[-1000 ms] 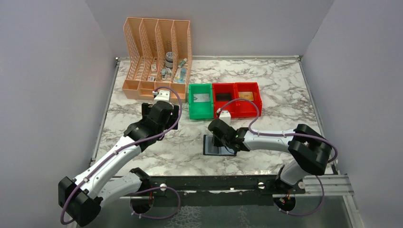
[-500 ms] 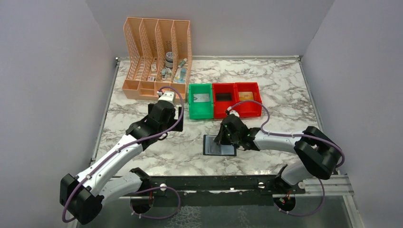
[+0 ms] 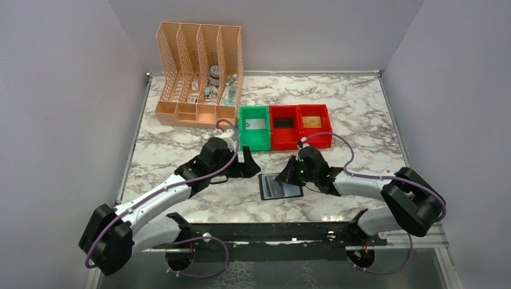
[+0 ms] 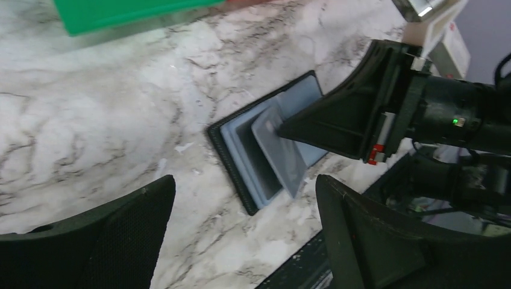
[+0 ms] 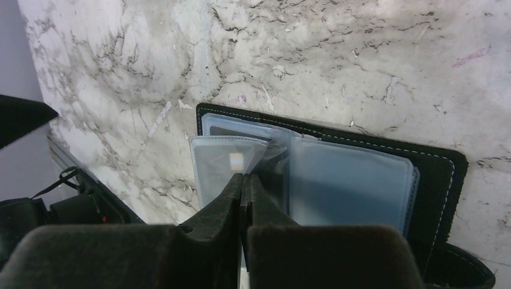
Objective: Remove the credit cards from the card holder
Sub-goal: Remove the credit card from the card holder.
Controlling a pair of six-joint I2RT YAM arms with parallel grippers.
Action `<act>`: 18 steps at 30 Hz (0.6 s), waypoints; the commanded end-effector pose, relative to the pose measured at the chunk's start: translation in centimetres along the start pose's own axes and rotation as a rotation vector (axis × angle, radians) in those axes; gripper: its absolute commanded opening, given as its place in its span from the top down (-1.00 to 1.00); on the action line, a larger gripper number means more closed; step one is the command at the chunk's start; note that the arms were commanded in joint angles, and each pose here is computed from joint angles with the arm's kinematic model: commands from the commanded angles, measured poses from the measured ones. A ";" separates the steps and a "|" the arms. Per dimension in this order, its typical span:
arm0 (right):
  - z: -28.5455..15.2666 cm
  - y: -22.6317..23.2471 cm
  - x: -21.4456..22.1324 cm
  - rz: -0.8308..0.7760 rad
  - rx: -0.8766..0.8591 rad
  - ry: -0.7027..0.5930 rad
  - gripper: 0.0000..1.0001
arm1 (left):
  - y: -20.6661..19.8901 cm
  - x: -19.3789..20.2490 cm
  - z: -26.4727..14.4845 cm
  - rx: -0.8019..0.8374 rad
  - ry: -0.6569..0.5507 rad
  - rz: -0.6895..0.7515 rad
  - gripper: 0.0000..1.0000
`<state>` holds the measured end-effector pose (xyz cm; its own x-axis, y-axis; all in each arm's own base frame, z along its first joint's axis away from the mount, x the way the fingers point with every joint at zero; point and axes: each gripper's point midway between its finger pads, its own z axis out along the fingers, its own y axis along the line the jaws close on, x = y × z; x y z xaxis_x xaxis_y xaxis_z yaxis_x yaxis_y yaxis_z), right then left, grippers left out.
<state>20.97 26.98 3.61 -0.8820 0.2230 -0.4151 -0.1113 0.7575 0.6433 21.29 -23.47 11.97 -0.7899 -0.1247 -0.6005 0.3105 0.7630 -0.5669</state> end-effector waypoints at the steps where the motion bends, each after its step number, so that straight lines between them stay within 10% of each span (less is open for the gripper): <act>1: -0.7 1.9 -0.6 0.039 -0.110 -0.029 0.98 | -4.6 -0.2 0.6 0.182 -0.029 -0.070 -0.74; 18: -1.1 1.1 -1.1 0.059 -0.092 -0.065 0.95 | -5.9 3.5 4.8 0.179 -0.040 -0.276 -0.19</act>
<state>20.93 26.96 4.68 -0.8729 0.2831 -0.3974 -0.0943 0.7012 0.7067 17.52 -30.12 8.29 -0.8746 -0.2455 -0.4180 0.1817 0.6334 -0.7521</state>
